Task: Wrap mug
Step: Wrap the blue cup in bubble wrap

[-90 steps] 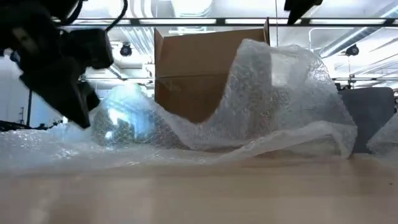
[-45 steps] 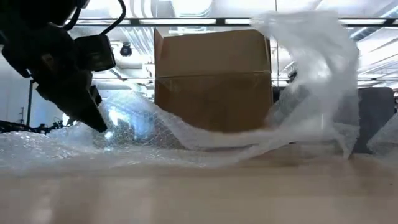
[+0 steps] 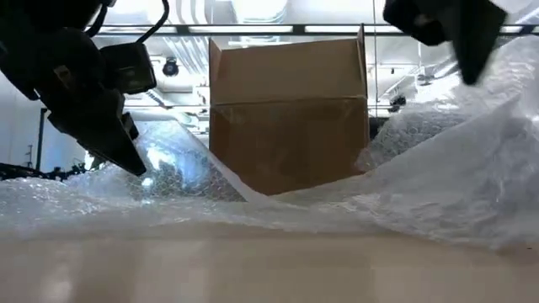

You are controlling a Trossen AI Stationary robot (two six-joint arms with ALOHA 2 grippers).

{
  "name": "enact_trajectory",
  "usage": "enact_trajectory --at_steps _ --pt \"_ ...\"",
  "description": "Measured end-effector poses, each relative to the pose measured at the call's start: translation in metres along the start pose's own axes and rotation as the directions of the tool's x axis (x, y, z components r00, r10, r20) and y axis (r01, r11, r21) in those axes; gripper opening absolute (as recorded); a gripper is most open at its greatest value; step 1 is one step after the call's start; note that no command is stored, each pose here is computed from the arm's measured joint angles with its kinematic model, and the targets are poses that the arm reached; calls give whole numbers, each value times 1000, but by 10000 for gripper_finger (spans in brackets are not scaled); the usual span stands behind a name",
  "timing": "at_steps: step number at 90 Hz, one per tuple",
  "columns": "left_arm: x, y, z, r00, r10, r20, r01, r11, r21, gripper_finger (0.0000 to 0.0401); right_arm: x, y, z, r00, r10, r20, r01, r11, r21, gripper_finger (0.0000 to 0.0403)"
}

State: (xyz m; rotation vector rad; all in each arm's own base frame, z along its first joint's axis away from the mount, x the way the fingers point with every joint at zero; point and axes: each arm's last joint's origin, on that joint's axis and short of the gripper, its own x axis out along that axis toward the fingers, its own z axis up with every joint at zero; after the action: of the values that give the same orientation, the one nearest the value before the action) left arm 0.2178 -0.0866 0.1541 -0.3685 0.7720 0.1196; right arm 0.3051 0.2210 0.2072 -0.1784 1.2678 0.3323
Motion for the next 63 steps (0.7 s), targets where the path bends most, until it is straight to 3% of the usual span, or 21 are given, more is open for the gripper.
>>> enact_trajectory --at_steps 30,52,63 --pt "0 -1 0 1000 -8 6 8 1000 5 20 -23 10 16 995 57 79 -47 991 -129 229" --pt "0 -2 0 1000 -18 0 18 1000 12 20 26 22 -2 995 24 -98 -43 978 -205 212" --pt "0 -2 0 1000 -21 4 21 1000 11 20 50 21 -9 981 -115 -157 73 966 -249 195"
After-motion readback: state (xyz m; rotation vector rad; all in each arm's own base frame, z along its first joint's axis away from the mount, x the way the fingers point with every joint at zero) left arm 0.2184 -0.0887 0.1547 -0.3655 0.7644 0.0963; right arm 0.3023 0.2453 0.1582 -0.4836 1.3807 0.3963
